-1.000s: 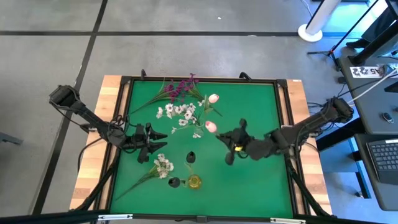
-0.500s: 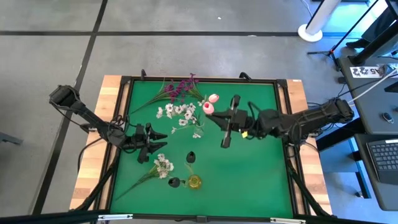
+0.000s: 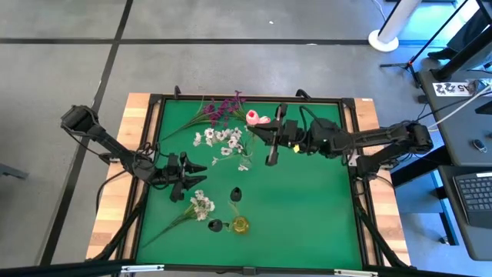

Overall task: Sort flowers into vase by color
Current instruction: Put the pink tulip flower into the transparent vase

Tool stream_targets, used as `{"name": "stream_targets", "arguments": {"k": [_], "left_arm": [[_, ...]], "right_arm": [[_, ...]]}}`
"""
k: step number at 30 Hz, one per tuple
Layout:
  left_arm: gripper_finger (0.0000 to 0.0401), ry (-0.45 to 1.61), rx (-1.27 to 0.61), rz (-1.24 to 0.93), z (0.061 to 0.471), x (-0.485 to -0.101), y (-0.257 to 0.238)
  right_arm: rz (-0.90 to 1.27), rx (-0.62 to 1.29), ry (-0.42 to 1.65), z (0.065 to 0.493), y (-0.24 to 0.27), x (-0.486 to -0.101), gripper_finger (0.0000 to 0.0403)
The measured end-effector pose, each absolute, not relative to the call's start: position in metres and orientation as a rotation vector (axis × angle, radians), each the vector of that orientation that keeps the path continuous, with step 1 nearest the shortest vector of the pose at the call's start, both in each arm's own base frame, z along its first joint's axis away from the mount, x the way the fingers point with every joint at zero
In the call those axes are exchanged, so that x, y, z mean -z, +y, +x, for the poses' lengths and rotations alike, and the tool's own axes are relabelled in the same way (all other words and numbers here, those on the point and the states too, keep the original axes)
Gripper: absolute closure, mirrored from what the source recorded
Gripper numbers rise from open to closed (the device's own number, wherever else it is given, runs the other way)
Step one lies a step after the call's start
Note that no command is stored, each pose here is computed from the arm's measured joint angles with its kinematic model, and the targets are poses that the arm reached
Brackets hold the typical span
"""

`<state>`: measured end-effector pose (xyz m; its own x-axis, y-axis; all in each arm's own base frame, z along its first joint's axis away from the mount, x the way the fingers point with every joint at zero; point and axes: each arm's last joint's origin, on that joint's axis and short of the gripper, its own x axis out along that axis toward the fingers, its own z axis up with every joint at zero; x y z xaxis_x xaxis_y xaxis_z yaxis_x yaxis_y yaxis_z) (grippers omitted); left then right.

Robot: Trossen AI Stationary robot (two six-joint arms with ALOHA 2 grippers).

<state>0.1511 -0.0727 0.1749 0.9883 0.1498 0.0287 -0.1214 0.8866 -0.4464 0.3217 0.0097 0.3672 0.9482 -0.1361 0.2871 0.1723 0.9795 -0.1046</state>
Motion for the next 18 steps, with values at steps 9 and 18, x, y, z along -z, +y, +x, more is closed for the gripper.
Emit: {"name": "stream_targets", "arguments": {"k": [9,18], "left_arm": [[0.0212,-0.060,-0.142,-0.457,0.151,-0.175,-0.073],[0.0212,-0.060,-0.142,-0.457,0.151,-0.175,-0.073]], "right_arm": [[-0.083,0.194,-0.235,0.320,-0.016,-0.332,0.0401],[-0.029,0.184,-0.170,0.317,-0.017,-0.309,0.0387]]}}
